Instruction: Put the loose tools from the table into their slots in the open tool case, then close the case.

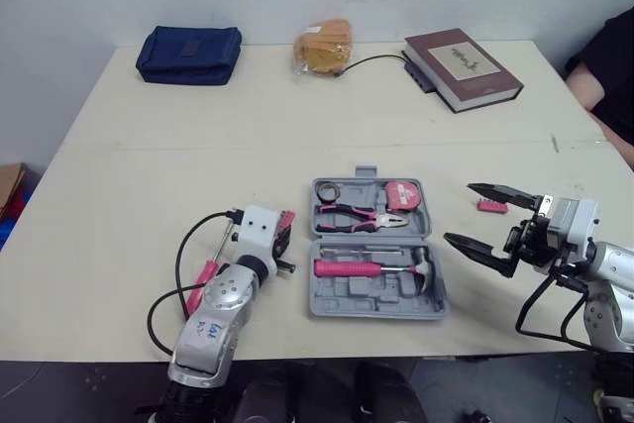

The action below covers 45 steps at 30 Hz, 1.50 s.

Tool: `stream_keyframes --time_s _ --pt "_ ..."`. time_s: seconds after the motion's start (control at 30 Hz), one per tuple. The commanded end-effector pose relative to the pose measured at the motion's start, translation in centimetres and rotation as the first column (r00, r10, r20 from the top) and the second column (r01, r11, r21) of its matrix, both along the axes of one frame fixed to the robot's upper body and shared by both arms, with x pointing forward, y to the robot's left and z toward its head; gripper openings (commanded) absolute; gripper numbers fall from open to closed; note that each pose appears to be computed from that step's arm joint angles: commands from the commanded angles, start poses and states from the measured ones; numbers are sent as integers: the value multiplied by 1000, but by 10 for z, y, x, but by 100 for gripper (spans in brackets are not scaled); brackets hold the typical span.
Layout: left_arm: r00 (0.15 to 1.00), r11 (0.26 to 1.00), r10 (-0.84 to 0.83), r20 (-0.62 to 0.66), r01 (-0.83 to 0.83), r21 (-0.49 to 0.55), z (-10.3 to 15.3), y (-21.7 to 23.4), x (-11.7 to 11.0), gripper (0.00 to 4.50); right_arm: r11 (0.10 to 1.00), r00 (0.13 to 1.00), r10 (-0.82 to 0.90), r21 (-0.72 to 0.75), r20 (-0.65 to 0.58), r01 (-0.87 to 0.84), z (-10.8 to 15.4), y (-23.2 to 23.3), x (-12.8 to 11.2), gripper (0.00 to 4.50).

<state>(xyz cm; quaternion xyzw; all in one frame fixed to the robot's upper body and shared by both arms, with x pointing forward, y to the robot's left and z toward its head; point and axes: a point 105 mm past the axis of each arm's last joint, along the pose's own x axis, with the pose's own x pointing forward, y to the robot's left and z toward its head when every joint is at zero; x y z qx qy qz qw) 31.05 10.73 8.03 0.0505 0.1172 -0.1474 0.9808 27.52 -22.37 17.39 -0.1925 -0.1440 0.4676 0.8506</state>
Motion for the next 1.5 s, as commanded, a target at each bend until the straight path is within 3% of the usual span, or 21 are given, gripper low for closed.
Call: stream_keyframes --time_s 0.03,0.17,0.3,0.5,0.57,0.67,0.77,1.07,1.13,1.23,1.5 --pt "999 999 32 -36 -31 29 -14 14 -3 64 1000 999 18 -4 51 -18 12 5 -2 450" --pt "993 999 -41 115 41 0 15 14 -5 64 1000 999 16 -6 52 -16 12 6 -1 450" --pt "949 980 -193 251 200 -2 47 20 -20 64 1000 998 14 -8 57 -14 12 5 -1 450" --pt "851 897 -441 284 428 112 75 30 -45 64 1000 998 15 -10 57 -15 12 5 -1 450" --pt "789 832 -555 262 531 163 87 26 -55 64 1000 998 24 -16 55 -23 11 5 -3 450" --pt "611 641 -768 192 738 214 100 7 -82 64 997 997 77 18 18 -77 9 9 -10 450" --pt "538 538 -841 62 819 198 88 -5 -85 64 987 985 162 20 -57 -161 -1 18 -23 450" --pt "429 403 -890 -154 898 174 62 -27 -86 64 953 948 267 -97 -174 -287 -24 23 -45 450" --pt "462 420 -861 -215 882 214 47 -27 -78 64 951 945 265 -112 -190 -289 -29 22 -48 450" --pt "494 458 -831 -256 868 190 38 -31 -72 64 963 955 235 -94 -180 -254 -26 23 -48 450" --pt "454 418 -820 -349 891 178 31 -32 -73 64 968 961 211 -98 -179 -231 -21 31 -50 450"
